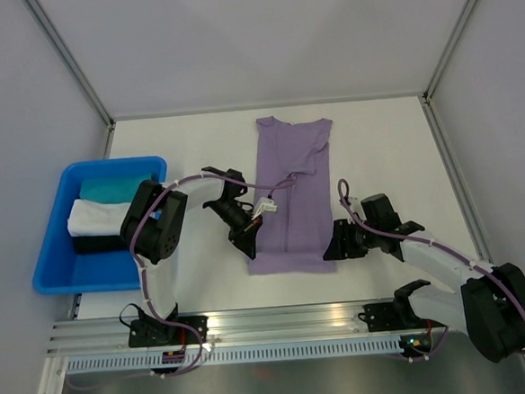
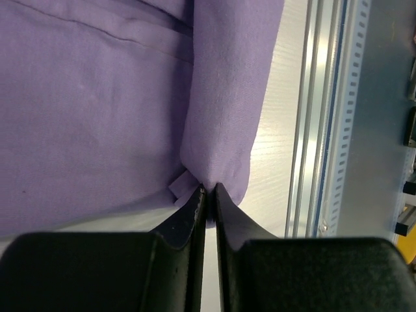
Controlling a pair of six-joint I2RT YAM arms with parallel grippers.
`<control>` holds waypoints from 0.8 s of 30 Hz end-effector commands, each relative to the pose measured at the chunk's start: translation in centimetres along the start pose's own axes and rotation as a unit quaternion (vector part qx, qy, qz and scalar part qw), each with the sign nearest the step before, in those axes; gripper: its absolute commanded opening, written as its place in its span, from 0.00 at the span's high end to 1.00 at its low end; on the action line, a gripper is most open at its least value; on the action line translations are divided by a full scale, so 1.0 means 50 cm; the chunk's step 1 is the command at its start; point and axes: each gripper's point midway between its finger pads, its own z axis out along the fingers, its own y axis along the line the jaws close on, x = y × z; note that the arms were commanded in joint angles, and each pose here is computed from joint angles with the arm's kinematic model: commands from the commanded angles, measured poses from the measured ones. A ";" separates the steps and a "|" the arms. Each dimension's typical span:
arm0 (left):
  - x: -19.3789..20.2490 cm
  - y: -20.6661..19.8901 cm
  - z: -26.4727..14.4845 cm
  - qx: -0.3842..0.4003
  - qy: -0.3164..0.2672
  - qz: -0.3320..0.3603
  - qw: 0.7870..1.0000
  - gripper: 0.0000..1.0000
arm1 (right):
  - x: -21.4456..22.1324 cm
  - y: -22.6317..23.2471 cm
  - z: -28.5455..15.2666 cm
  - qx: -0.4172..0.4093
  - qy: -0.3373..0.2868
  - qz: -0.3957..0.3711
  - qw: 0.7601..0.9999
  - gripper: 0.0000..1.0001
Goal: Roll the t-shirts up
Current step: Roll the tshirt
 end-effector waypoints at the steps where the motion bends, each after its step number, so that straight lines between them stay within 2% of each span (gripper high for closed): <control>1: -0.021 0.022 -0.014 -0.039 -0.005 0.011 0.999 0.87 | -0.059 0.012 0.006 -0.008 -0.065 0.005 0.998 0.47; 5: -0.040 0.022 -0.008 -0.046 -0.005 0.012 0.999 0.88 | -0.038 -0.009 0.017 0.006 -0.056 0.028 0.998 0.49; 6: -0.041 0.023 -0.008 -0.049 -0.005 0.013 0.999 0.88 | -0.028 -0.014 0.021 0.008 -0.054 0.039 0.998 0.54; 7: -0.043 0.024 -0.007 -0.052 -0.003 0.015 0.999 0.88 | -0.030 -0.014 0.022 0.007 -0.058 0.045 0.997 0.70; 10: -0.045 0.024 -0.014 -0.062 -0.002 0.019 0.998 0.85 | -0.012 -0.031 0.022 0.029 -0.046 0.064 0.996 0.93; 12: -0.045 0.029 -0.020 -0.073 0.000 0.026 0.997 0.82 | -0.004 -0.040 0.019 0.043 -0.042 0.073 0.996 0.99; 16: -0.056 0.041 -0.046 -0.115 -0.001 0.056 0.992 0.68 | 0.004 -0.043 0.017 0.047 -0.055 0.109 0.991 1.00; 19: -0.089 0.041 -0.083 -0.167 -0.020 0.104 0.980 0.62 | 0.006 -0.052 0.012 0.063 -0.059 0.119 0.989 1.00; 21: -0.128 0.029 -0.121 -0.214 -0.045 0.157 0.963 0.60 | 0.002 -0.051 0.010 0.066 -0.062 0.122 0.988 1.00; 23: -0.122 0.016 -0.124 -0.241 -0.035 0.189 0.951 0.59 | 0.005 -0.053 0.010 0.067 -0.060 0.123 0.988 1.00; 24: -0.140 -0.009 -0.141 -0.263 -0.047 0.223 0.937 0.58 | 0.005 -0.054 0.011 0.068 -0.059 0.125 0.988 1.00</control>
